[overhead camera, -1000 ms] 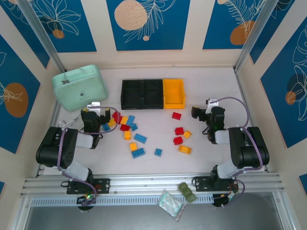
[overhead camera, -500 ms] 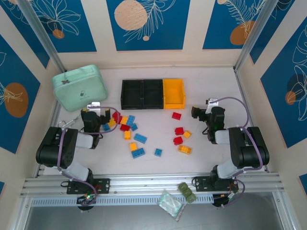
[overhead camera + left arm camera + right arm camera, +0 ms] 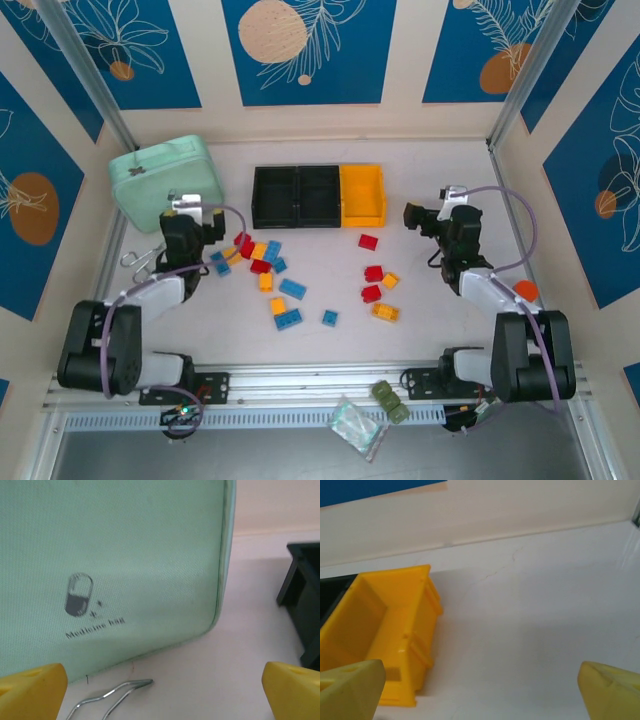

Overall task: Sort the legos into containers by color
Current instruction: Pick up the lego from the center of the table.

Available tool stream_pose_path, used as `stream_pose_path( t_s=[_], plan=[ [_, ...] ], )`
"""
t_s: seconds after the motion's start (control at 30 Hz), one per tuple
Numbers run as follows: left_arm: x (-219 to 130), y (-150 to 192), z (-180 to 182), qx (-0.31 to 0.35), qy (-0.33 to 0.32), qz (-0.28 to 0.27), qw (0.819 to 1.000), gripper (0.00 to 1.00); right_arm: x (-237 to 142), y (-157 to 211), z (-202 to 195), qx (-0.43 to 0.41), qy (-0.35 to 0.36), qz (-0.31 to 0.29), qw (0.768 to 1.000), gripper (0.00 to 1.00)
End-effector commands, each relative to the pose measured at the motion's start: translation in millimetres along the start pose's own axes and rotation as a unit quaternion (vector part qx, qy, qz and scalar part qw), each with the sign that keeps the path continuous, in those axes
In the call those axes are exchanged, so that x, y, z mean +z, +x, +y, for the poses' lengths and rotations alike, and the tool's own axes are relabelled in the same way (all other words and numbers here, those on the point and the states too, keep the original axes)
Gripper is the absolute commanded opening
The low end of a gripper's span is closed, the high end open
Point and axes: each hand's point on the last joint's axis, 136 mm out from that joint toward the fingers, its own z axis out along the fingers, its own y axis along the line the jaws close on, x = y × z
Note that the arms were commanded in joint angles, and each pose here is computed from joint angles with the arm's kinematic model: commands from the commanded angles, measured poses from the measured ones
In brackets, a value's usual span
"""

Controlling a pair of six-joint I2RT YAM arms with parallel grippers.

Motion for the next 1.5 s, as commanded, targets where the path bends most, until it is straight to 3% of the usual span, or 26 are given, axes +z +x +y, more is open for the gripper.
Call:
stream_pose_path(
  t_s=[0.0, 0.1, 0.2, 0.23, 0.3, 0.37, 0.53, 0.7, 0.8, 1.03, 1.47],
  plan=[
    [-11, -2, 5, -0.040, -0.008, 0.065, 0.997, 0.99, -13, 2, 15, 0.057, -0.034, 0.045, 0.997, 0.99],
    [-25, -10, 4, -0.156, -0.003, 0.101, 0.983, 0.99, -30, -7, 30, 0.125, -0.067, 0.066, 0.988, 0.99],
    [-35, -20, -15, -0.258, 0.060, 0.091, 0.960, 0.99, -45, 10, 10, 0.276, 0.003, 0.111, 0.955, 0.99],
    [-40, -22, -26, -0.275, 0.096, 0.084, 0.953, 0.99, -48, 18, 2, 0.325, 0.018, 0.121, 0.938, 0.99],
    [-49, -27, -44, -0.291, 0.156, 0.083, 0.940, 1.00, -51, 18, 10, 0.352, -0.047, 0.130, 0.926, 0.94],
    [-57, -22, -55, -0.303, 0.181, 0.118, 0.928, 0.98, -57, 24, 15, 0.356, -0.054, 0.158, 0.919, 0.88],
    [-87, 15, -88, -0.287, 0.242, 0.246, 0.894, 0.81, -76, 48, 33, 0.303, -0.037, 0.263, 0.915, 0.74],
    [-124, 49, -111, -0.268, 0.276, 0.312, 0.869, 0.73, -86, 76, 46, 0.236, -0.003, 0.344, 0.909, 0.63],
    [-143, 60, -129, -0.257, 0.298, 0.328, 0.859, 0.70, -85, 92, 59, 0.183, 0.010, 0.389, 0.903, 0.61],
    [-161, 75, -158, -0.223, 0.319, 0.343, 0.855, 0.70, -68, 123, 89, 0.061, 0.038, 0.455, 0.887, 0.62],
    [-168, 85, -174, -0.206, 0.326, 0.355, 0.851, 0.72, -41, 165, 108, -0.015, 0.051, 0.514, 0.856, 0.65]
  ],
)
